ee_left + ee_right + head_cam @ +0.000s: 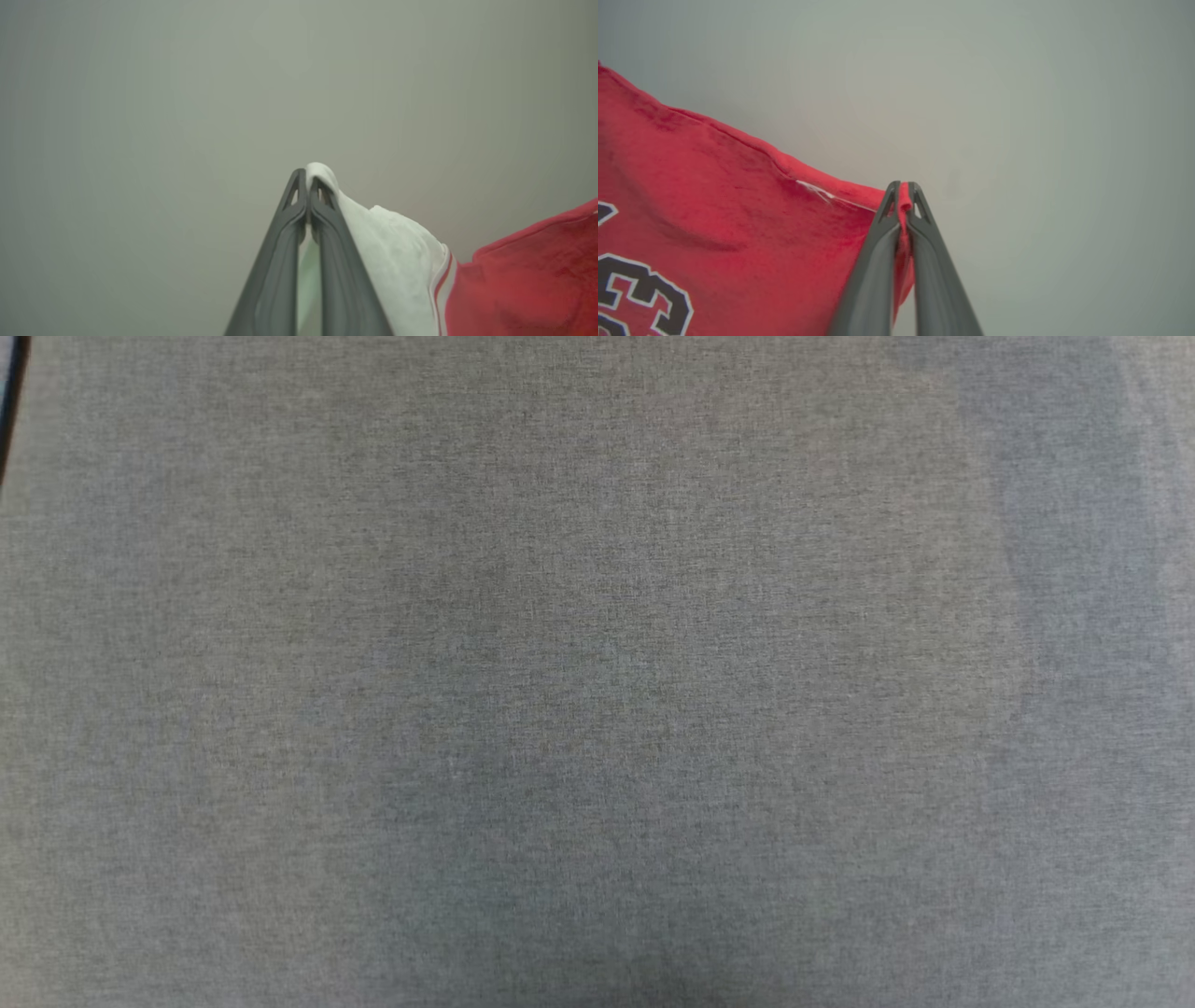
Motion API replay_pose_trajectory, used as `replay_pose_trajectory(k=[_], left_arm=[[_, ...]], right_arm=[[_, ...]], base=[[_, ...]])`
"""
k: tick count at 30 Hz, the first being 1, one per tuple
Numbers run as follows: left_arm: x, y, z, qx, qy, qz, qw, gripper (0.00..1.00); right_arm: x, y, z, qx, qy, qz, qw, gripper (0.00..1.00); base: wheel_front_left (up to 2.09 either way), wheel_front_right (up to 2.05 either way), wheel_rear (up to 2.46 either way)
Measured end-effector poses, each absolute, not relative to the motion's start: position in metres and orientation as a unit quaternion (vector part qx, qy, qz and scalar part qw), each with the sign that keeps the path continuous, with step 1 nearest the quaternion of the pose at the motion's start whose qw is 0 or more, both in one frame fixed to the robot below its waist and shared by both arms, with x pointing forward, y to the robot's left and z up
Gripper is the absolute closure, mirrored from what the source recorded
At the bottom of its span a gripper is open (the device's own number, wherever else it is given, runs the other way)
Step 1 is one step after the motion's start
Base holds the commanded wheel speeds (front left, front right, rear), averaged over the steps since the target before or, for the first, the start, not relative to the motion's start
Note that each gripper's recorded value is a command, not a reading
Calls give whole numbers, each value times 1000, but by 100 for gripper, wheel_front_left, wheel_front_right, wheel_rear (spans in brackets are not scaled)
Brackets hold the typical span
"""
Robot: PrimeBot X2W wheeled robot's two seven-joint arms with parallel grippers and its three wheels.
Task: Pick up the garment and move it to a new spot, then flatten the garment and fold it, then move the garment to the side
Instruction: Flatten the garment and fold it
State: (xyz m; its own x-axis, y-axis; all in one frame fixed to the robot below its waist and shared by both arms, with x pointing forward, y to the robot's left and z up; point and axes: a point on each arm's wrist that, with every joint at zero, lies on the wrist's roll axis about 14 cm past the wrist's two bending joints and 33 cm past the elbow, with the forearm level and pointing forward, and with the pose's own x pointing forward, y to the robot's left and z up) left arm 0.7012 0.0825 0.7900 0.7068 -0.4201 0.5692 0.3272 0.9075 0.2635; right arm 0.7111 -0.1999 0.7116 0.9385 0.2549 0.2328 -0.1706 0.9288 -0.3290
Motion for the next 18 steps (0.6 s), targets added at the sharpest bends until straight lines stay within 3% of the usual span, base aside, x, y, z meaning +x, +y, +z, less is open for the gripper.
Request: replay_pose_trajectory(k=[9,18], left_arm=[[709,98,700,49,-234,-203,950,100],[656,112,624,30,-163,-211,963,100]], right_arm=[[702,-194,628,-123,-72,139,980,100],[653,-182,573,-83,-22,178,980,100]], base=[[0,0,0],[0,0,0]])
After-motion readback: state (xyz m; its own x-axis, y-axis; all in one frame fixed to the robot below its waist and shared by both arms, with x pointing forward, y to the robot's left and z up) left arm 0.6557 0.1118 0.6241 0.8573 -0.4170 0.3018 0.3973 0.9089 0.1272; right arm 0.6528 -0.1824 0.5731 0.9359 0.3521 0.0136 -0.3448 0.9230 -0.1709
